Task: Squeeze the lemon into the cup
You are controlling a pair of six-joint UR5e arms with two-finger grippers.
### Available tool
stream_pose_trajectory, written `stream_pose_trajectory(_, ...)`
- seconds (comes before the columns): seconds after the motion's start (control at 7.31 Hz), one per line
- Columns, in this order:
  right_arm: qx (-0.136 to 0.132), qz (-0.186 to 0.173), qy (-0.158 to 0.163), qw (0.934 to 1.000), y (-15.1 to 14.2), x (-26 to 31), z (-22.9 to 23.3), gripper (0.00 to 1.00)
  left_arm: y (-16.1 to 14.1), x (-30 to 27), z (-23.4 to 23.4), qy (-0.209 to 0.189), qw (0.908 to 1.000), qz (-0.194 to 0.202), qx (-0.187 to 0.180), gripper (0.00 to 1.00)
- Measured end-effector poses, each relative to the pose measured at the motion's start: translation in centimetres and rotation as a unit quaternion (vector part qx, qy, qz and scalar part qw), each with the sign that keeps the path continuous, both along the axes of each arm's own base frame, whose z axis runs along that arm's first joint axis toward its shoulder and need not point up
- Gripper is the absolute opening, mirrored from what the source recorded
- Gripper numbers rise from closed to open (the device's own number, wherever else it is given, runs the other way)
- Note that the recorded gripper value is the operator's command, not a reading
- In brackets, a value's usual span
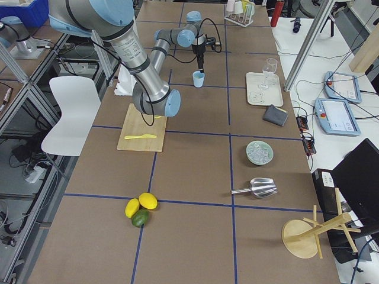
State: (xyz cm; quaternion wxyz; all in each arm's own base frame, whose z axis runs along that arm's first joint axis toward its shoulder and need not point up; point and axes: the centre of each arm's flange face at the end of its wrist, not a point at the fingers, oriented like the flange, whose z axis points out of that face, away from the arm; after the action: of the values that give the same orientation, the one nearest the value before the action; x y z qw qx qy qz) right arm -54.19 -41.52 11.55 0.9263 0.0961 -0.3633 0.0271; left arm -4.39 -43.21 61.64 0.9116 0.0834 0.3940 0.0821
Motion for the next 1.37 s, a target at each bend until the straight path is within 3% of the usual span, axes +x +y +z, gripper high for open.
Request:
stream_pose_trajectory(0.27,0.010,-0.029,0.001,0.9995,-5.4,5.9,2.1,1.00,-0.3,0.9,-0.8,0.005,0.9995,0.014,0.026,1.00)
stream_pose_trajectory(0.68,0.024,-0.099,0.008,0.9948,-14.1,19.5,10.2,1.00,-0.4,1.4,-0.4,0.031,0.9952,0.038,0.085,1.00)
stream_pose_trajectory(0.82,0.041,-0.123,0.022,0.9914,-15.3,23.3,13.7,1.00,-1.2,1.3,-1.3,0.019,0.9937,0.036,0.104,1.00)
stream_pose_trajectory(1.09,0.066,-0.171,0.064,0.9809,-13.8,30.9,22.7,1.00,-3.0,0.8,-3.6,-0.028,0.9894,0.024,0.140,1.00)
stream_pose_trajectory(1.23,0.068,-0.194,0.087,0.9748,-12.6,35.0,27.5,1.00,-3.4,0.7,-4.4,-0.037,0.9876,0.020,0.151,1.00)
stream_pose_trajectory(1.37,0.054,-0.194,0.104,0.9740,-11.8,39.2,31.4,1.00,-4.0,0.7,-5.5,-0.039,0.9851,0.017,0.167,1.00)
